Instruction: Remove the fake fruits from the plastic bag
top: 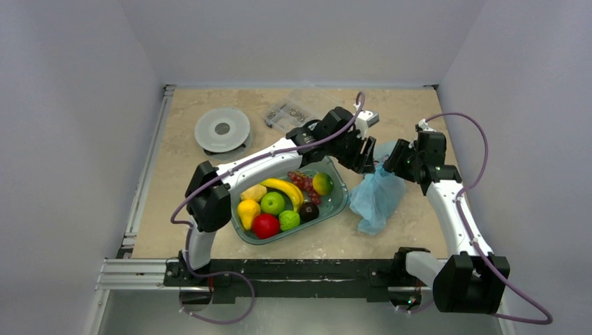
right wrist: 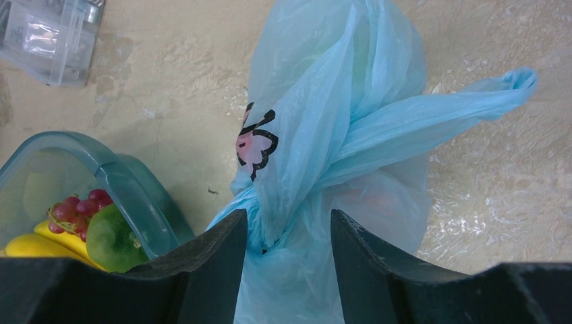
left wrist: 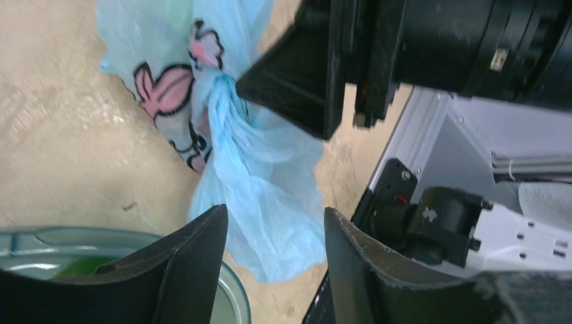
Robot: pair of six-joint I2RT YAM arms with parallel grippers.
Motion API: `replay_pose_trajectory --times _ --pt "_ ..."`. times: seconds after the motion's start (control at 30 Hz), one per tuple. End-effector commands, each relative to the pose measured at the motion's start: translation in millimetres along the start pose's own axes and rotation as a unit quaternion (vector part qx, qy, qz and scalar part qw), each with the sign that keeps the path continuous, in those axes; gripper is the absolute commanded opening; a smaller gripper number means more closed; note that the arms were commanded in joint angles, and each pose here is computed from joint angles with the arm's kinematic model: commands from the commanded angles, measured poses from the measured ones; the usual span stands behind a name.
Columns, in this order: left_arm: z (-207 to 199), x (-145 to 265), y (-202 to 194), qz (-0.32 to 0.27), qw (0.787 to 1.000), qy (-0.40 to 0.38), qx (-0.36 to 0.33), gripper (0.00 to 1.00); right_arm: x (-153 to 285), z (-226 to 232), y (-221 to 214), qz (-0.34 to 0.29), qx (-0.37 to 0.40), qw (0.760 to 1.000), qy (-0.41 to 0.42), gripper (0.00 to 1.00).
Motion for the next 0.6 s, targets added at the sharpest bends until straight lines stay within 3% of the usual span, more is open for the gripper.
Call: replay_pose_trajectory --times 0.0,0.37,0.57 --pt "10.7 -22.8 1.7 0.003 0.999 0.030 0.013 0.50 -4.4 5.7 4.1 -0.011 0.016 1.000 0.021 0.48" --pt "27.0 -64.6 7.4 -0.007 0.998 0.047 0.032 0.51 -7.5 1.5 3.8 -0.014 0.017 1.000 0.009 0.45" --pt "31.1 -78.4 -2.8 0.012 0.998 0.040 0.045 0.43 -6.6 0.5 5.1 -0.019 0.016 1.000 0.005 0.40"
Point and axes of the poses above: each gripper's point midway between its finger pads, its own x axis back along the fingers, its own z axis along the line the jaws close on, y = z × x, the point moved 3 cm from there along x, back along the fingers, and after that the axes turned 4 degrees about x, right-handed, at the moved point
